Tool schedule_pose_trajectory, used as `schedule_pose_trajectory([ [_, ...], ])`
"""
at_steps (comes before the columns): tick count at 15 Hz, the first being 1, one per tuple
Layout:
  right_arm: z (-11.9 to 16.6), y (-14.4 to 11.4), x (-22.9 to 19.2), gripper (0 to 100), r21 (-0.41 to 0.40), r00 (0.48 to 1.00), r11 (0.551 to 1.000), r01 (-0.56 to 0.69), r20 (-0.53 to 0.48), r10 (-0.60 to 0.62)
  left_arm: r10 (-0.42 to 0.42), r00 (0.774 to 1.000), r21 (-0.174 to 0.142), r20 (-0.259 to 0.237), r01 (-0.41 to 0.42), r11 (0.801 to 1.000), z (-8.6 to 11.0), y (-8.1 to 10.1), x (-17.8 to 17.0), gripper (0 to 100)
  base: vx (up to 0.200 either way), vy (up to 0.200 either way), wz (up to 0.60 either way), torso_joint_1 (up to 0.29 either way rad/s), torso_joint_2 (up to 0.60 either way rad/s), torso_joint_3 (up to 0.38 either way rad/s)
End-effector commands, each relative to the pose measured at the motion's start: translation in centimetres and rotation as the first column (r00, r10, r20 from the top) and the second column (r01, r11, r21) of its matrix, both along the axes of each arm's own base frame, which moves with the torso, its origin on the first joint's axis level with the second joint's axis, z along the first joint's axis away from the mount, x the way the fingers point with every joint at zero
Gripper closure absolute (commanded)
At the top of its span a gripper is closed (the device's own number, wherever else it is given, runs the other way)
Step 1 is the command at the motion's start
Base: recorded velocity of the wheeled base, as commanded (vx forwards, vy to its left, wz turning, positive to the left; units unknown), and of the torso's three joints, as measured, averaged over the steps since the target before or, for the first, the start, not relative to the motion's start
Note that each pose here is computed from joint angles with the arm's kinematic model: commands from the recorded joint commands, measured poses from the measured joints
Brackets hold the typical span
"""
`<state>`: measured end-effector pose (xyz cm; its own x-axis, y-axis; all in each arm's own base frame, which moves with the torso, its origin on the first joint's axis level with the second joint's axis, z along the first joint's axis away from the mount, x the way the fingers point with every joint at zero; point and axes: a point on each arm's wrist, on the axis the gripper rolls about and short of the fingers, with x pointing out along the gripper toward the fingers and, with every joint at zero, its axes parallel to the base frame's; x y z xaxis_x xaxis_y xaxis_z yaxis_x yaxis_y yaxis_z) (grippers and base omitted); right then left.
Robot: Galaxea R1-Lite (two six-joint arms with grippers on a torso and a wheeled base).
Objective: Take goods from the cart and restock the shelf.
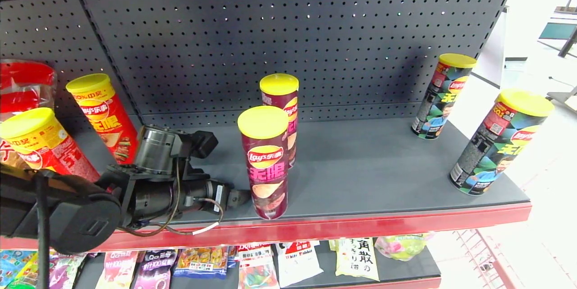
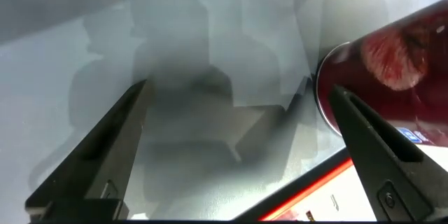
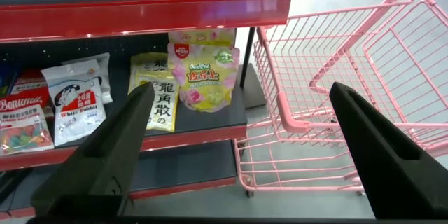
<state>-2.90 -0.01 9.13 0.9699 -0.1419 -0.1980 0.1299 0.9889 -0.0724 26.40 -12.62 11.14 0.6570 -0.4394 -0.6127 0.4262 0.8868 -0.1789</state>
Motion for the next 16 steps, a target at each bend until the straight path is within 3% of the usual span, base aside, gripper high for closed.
schedule_pose_trajectory([
  [1,0.02,0.00,0.04,0,-0.002,1.000,1.000,-0.003,-0.004,0.003,0.001,1.000,-0.001,-0.001,-0.001,1.000,0.01,0.01,0.04,0,0.000,0.000,0.00,0.000,0.00,0.000],
  [16,0.00,0.00,0.04,0,0.002,1.000,1.000,0.001,-0.005,-0.001,-0.024,1.000,0.001,-0.004,0.024,1.000,-0.06,-0.61,-0.33,0,0.000,0.000,0.00,0.000,0.00,0.000],
])
